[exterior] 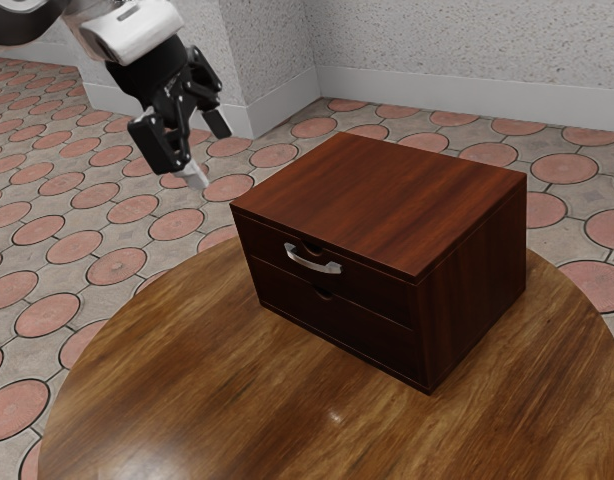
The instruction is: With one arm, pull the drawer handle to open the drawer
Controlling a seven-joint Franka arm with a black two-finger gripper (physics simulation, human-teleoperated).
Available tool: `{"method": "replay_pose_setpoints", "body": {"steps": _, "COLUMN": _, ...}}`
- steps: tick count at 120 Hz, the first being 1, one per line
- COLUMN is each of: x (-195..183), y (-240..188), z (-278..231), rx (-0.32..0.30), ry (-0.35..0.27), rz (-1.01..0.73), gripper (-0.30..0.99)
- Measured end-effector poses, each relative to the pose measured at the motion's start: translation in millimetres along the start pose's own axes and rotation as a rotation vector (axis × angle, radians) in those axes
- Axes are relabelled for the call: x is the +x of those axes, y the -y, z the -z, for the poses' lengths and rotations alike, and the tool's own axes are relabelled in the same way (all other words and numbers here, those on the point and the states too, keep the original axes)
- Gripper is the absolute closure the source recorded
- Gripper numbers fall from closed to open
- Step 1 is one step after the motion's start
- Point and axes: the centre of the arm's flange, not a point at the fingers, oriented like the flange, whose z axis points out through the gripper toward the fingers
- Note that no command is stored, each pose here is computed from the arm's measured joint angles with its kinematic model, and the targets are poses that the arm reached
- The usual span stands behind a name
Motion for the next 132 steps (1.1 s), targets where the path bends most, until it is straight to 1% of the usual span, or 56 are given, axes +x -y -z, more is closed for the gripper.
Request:
{"method": "replay_pose_setpoints", "body": {"steps": 23, "x": 2.4, "y": 3.0, "z": -16.2, "rx": -0.035, "ry": 0.019, "rz": -0.099, "gripper": 0.00}}
{"method": "replay_pose_setpoints", "body": {"steps": 31, "x": 3.6, "y": 4.8, "z": -21.6, "rx": -0.038, "ry": 0.020, "rz": -0.127, "gripper": 0.00}}
{"method": "replay_pose_setpoints", "body": {"steps": 49, "x": 5.6, "y": 11.9, "z": -51.1, "rx": -0.039, "ry": 0.014, "rz": -0.180, "gripper": 0.00}}
{"method": "replay_pose_setpoints", "body": {"steps": 67, "x": 8.5, "y": 19.5, "z": -76.6, "rx": -0.010, "ry": -0.004, "rz": -0.234, "gripper": 0.00}}
{"method": "replay_pose_setpoints", "body": {"steps": 76, "x": 6.4, "y": 13.2, "z": -87.7, "rx": 0.009, "ry": -0.019, "rz": -0.260, "gripper": 0.00}}
{"method": "replay_pose_setpoints", "body": {"steps": 99, "x": -12.2, "y": 8.9, "z": -108.5, "rx": 0.075, "ry": -0.036, "rz": -0.287, "gripper": 0.00}}
{"method": "replay_pose_setpoints", "body": {"steps": 114, "x": -14.9, "y": 0.9, "z": -114.3, "rx": 0.118, "ry": -0.048, "rz": -0.315, "gripper": 0.02}}
{"method": "replay_pose_setpoints", "body": {"steps": 132, "x": -16.2, "y": 1.3, "z": -128.9, "rx": 0.153, "ry": -0.051, "rz": -0.338, "gripper": 0.07}}
